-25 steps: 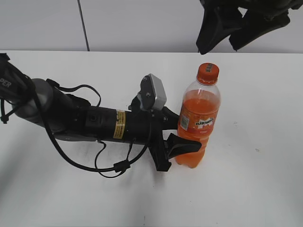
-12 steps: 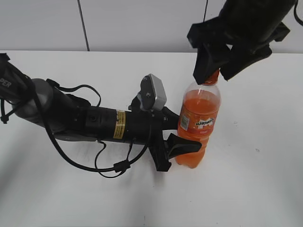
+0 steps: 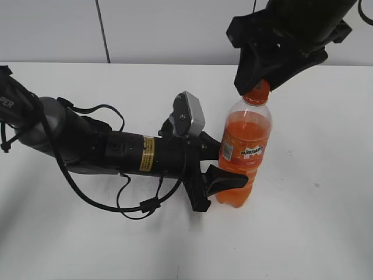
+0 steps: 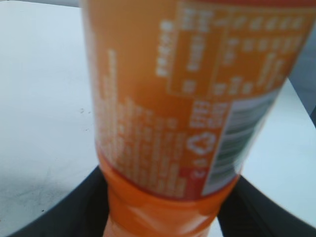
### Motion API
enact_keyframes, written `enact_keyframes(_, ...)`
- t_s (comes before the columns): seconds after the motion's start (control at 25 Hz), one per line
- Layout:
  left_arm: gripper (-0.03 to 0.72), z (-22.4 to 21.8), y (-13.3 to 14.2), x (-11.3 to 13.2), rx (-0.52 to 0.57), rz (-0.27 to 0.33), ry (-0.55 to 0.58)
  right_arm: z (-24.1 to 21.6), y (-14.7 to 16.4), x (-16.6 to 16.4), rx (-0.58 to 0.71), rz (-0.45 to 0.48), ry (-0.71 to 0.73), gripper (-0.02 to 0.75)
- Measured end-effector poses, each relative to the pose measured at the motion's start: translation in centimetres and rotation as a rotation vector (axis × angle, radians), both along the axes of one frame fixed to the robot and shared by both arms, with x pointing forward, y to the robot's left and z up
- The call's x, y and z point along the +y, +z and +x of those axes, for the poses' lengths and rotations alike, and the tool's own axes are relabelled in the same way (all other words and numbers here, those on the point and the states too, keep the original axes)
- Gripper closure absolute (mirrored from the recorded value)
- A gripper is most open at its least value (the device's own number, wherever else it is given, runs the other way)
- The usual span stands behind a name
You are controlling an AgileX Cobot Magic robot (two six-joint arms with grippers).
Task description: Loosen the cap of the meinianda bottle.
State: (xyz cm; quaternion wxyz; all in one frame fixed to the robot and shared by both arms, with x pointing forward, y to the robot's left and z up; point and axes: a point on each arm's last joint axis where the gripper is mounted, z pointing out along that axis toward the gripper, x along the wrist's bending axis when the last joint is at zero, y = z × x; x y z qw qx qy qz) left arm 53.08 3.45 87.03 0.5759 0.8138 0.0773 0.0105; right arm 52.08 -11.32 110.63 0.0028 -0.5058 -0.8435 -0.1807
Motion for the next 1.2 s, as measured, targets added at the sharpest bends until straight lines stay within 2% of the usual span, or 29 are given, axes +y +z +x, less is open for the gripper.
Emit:
enact_keyframes(0.2,0.295,0.00,0.00,0.00,0.000,0.000,0.000,0.04,-0.02,-0.07,-0.010,-0.011,0.018,0.460)
enact_keyframes(0.44,0.295,0.00,0.00,0.00,0.000,0.000,0.000,0.05,-0.02,-0.08,-0.041,-0.030,0.109,0.465)
enact_keyframes(0.56,0.295,-0.01,0.00,0.00,0.000,0.000,-0.001,0.06,-0.02,-0.10,-0.100,-0.067,0.289,0.465)
enact_keyframes(0.76,0.295,0.04,0.01,-0.01,0.000,0.000,0.002,0.18,0.03,-0.37,-0.243,-0.187,0.699,0.469)
enact_keyframes(0.84,0.295,0.07,0.04,-0.04,0.001,-0.002,0.007,0.26,0.03,-0.46,-0.283,-0.232,0.813,0.469)
enact_keyframes(0.96,0.295,0.08,0.07,-0.09,0.001,-0.003,0.009,0.35,0.02,-0.58,-0.306,-0.263,0.879,0.469)
enact_keyframes(1.2,0.307,0.09,0.08,-0.10,-0.001,-0.002,0.007,0.39,0.02,-0.61,-0.313,-0.272,0.896,0.468)
